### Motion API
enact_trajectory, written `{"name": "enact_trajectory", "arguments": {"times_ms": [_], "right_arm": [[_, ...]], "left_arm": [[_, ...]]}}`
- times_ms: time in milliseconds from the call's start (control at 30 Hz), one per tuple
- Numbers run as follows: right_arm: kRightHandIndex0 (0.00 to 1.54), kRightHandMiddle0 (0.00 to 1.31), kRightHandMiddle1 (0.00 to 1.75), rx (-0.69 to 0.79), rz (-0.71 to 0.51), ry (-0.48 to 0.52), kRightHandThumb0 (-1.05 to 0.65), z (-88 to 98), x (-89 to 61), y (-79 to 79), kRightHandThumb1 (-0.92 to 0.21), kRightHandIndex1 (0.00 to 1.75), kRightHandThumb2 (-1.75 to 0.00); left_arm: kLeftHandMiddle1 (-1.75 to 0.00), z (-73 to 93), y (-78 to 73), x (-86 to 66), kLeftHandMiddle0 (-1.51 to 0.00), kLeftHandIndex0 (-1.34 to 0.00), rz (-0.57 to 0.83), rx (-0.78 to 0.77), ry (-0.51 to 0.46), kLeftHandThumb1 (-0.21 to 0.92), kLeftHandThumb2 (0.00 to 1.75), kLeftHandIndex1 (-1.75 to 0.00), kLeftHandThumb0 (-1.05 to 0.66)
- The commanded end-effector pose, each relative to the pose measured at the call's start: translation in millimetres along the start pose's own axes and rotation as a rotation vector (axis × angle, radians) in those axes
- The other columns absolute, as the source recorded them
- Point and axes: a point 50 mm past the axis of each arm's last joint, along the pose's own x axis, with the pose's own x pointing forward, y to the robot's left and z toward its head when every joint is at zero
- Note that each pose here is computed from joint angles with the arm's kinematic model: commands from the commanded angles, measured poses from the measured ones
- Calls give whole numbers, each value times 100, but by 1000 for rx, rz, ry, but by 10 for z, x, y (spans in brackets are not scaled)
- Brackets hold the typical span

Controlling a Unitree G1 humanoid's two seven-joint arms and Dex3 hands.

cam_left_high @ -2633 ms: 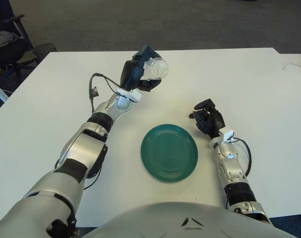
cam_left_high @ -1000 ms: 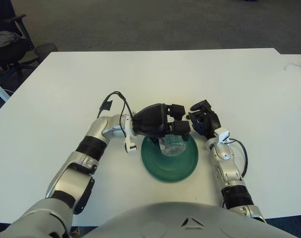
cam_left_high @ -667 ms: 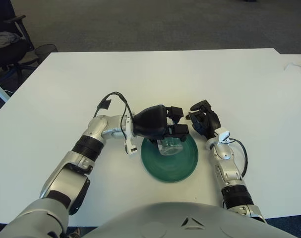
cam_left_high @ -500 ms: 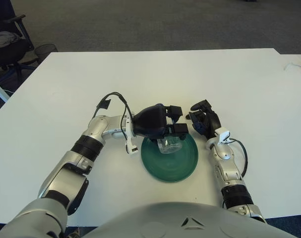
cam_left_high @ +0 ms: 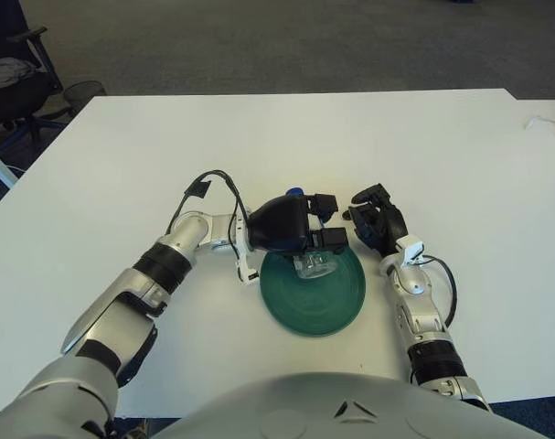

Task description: Put the bottle into the plate.

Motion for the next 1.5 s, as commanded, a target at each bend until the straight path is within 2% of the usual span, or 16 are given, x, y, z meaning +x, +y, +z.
{"name": "enact_trajectory", "arguments": {"times_ms": [0, 233, 467, 700, 733, 833, 867, 933, 1000, 1067, 1167, 1233, 1300, 1367, 1467], "right_arm": [[41, 18, 175, -9, -18, 262, -1, -479, -264, -41, -92, 133, -40], [41, 17, 175, -12, -18, 263, -1, -470, -264, -31, -92, 133, -40], [42, 17, 175, 15, -17, 273, -1, -481, -257, -32, -92, 133, -39], [42, 17, 175, 22, -10, 274, -1, -444, -260, -31, -92, 132, -39], [42, 17, 175, 17, -7, 277, -1, -434, -259, -32, -92, 133, -39], [42, 17, 175, 11, -3, 288, -1, -428, -260, -34, -92, 133, -39], [41, 18, 175, 12, -3, 292, -1, -429, -260, -34, -92, 133, -39], [41, 18, 175, 13, -5, 300, -1, -431, -260, -35, -92, 133, -39], [41, 19, 175, 14, -12, 312, -1, -468, -252, -37, -92, 133, -39], [30, 21, 167, 15, -20, 319, -1, -492, -247, -40, -92, 149, -43], [25, 22, 164, 13, -26, 318, -1, -499, -240, -43, -92, 157, -45], [24, 22, 163, 14, -27, 330, -1, -521, -208, -60, -92, 159, -45], [23, 22, 163, 15, -27, 352, -1, -555, -157, -89, -92, 160, -45], [23, 22, 163, 16, -24, 371, -1, -570, -133, -104, -92, 161, -45], [32, 20, 171, 12, -17, 383, 0, -567, -133, -99, -92, 144, -43]], "left_arm": [[-175, 4, 25, 0, -124, -67, 84, -79, -7, 24, 141, -175, -50], [-175, 52, 77, 15, -112, -64, 188, -214, -45, 28, 136, -175, -49], [-175, 79, 95, 34, -92, -50, 199, -279, -74, 46, 113, -175, -43], [-175, 71, 132, 20, -76, -37, 121, -326, -101, 64, 90, -175, -39], [-174, 74, 124, -11, -61, -31, 79, -326, -96, 74, 76, -175, -38], [-134, 88, 106, -68, -42, -22, -2, -323, -81, 86, 61, -175, -36], [-116, 92, 100, -79, -36, -14, -23, -322, -76, 88, 70, -153, -44], [-96, 101, 92, -94, -31, -7, -59, -317, -68, 90, 78, -131, -53], [-81, 118, 87, -118, -28, -4, -100, -302, -47, 91, 84, -115, -59], [-53, 133, 88, -144, -24, -1, -122, -292, -17, 92, 90, -91, -67], [-28, 141, 100, -158, -20, 0, -125, -286, 16, 92, 96, -69, -77], [-21, 143, 115, -156, -18, 0, -110, -279, 27, 92, 98, -63, -81], [-12, 142, 139, -152, -10, 0, -87, -264, 34, 92, 102, -44, -88], [-8, 115, 170, -139, -7, 0, -74, -245, 35, 92, 103, -35, -92], [-4, 73, 208, -124, -3, 0, -70, -220, 30, 92, 103, -21, -98]]}}
